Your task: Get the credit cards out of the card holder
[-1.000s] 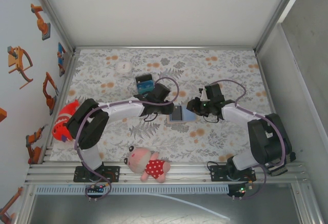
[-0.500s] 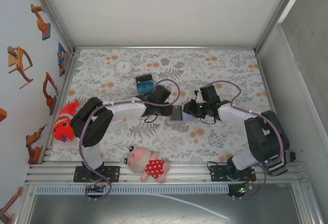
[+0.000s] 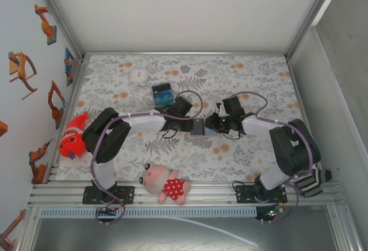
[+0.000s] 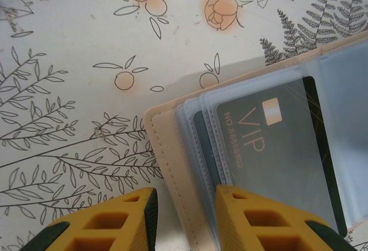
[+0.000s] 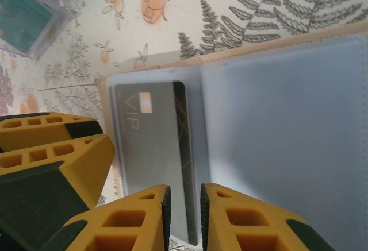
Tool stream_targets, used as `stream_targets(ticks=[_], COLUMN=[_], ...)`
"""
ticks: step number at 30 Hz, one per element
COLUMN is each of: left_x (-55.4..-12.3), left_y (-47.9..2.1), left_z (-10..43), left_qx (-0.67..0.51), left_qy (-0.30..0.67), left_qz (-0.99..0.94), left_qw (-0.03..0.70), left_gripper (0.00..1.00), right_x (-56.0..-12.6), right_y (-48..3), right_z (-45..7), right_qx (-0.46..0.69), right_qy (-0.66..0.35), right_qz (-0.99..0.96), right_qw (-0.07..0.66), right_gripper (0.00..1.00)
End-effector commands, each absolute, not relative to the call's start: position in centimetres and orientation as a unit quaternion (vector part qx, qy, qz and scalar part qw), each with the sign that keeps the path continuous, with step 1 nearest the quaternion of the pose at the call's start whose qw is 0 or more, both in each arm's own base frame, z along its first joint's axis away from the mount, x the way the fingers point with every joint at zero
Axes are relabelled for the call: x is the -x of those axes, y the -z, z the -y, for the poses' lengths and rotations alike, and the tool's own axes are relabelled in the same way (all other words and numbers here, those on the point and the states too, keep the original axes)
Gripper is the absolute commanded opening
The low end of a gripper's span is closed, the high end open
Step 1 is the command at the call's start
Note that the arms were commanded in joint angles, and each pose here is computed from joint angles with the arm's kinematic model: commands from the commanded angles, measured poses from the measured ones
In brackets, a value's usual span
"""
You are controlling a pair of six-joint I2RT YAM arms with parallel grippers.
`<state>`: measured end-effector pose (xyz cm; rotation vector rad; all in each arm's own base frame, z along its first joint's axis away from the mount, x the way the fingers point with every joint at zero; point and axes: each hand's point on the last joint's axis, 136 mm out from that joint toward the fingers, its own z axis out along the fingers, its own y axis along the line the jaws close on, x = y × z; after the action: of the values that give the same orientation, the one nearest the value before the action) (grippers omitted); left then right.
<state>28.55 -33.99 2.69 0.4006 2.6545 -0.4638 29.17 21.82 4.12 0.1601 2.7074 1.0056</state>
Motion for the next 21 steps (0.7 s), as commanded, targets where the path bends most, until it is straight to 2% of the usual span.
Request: stream_targets(ticks=[1,8,21], left_x=[-28.4,-29.2,-29.3], left_y=[-2.8,-4.0,-3.5], left_z=[34.3,34.5,35.2], left_qx=[-0.160,-0.163,-0.188], left_qy=[0.158,0.149,0.139], left_qz=[-0.953,-0.949,-0.946], left_qw=[0.202,0.225,0.224], left_gripper=[0.32,0.32,0.31], right_x=[-29.9,-29.7,-29.7], right_y=[-4.5,-4.5,-4.3], right_z=[-22.3,-22.3,-22.3], right_qx=[-0.054,-0.053,-0.056], right_qy=[-0.350,-0.348,-0.351], right_qz=[-0.926,-0.927,-0.925], right_qw=[0.132,0.130,0.132], right_gripper=[0.21,0.21,0.21])
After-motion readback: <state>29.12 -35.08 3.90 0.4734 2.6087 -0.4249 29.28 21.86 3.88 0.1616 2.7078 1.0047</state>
